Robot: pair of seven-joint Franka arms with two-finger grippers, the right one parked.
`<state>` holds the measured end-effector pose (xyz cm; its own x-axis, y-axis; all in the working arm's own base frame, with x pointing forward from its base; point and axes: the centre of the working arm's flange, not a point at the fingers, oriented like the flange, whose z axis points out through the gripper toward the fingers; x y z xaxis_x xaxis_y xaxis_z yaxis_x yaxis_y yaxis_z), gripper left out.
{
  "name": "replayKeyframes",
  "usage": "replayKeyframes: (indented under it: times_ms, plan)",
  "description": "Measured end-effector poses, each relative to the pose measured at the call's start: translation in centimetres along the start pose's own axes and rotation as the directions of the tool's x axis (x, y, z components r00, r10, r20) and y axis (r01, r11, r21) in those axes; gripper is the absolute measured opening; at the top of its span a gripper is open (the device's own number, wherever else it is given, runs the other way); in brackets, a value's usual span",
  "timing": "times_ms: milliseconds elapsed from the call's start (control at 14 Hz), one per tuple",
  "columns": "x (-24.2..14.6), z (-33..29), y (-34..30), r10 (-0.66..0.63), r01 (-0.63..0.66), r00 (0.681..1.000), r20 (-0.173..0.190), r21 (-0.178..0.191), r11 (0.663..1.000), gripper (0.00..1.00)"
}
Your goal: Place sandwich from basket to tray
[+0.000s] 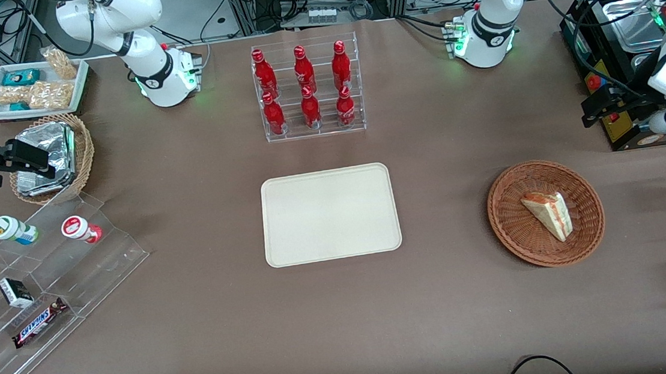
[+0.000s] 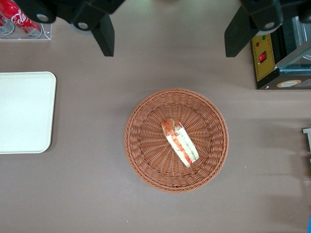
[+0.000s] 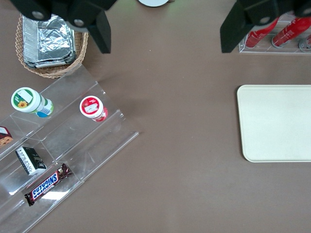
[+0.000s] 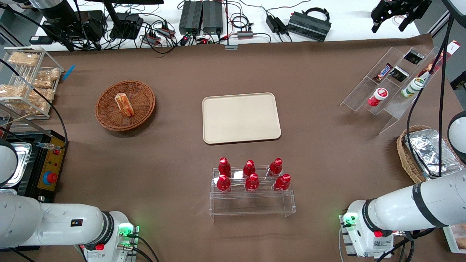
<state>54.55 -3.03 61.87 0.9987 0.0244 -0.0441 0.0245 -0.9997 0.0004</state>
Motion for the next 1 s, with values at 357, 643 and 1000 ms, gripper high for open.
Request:
replayKeyframes:
  times_ms: [357,643,1000]
  plan:
    - [0.1,0.0,-0.3,0.035,-0.035,0.999,-0.002,0.004,0.999,1.00]
    - [1.0,2.9,-0.4,0.033,-0.033,0.998,0.054,0.006,0.999,1.00]
    - [3.8,11.9,-2.6,0.000,-0.001,0.997,0.071,0.010,1.000,1.00]
